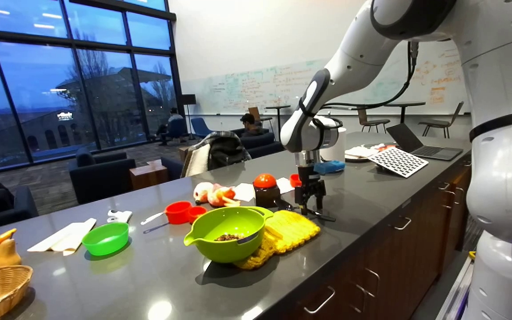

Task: Put the serving spoon in the bowl

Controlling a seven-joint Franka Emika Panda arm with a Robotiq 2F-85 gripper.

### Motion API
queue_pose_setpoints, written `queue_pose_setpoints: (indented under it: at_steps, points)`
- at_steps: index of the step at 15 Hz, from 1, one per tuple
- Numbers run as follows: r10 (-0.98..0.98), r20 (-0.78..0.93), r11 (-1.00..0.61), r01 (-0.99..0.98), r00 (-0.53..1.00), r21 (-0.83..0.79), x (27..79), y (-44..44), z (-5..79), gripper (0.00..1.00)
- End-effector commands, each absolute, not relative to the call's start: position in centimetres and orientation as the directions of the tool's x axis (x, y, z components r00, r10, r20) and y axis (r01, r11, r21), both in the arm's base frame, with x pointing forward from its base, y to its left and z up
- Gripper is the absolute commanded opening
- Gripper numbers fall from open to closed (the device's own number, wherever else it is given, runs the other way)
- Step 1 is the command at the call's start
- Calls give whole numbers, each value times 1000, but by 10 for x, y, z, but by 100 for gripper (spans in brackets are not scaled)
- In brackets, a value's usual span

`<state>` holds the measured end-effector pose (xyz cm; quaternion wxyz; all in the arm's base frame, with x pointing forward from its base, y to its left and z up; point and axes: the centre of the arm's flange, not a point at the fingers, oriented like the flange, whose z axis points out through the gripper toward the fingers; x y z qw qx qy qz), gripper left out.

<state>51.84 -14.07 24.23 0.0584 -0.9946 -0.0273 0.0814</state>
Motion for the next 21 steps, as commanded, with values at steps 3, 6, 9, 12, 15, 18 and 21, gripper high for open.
queue_pose_setpoints:
  at_steps: [3, 6, 9, 12, 15, 18, 21]
  points:
    - [5, -108, -1000, 6, 994, 9, 492, -153, 214, 75]
    - [-13, -92, -999, -10, 996, 36, 487, -153, 214, 63]
    - [-24, -86, -999, -22, 996, 34, 483, -156, 217, 45]
    - [-24, -84, -1000, -23, 996, 17, 482, -158, 224, 35]
    - [-33, -79, -999, -33, 996, 1, 487, -165, 235, 14]
    - [-38, -79, -999, -39, 996, -5, 489, -168, 242, 0]
    - [-37, -72, -999, -37, 997, 2, 489, -166, 254, 0]
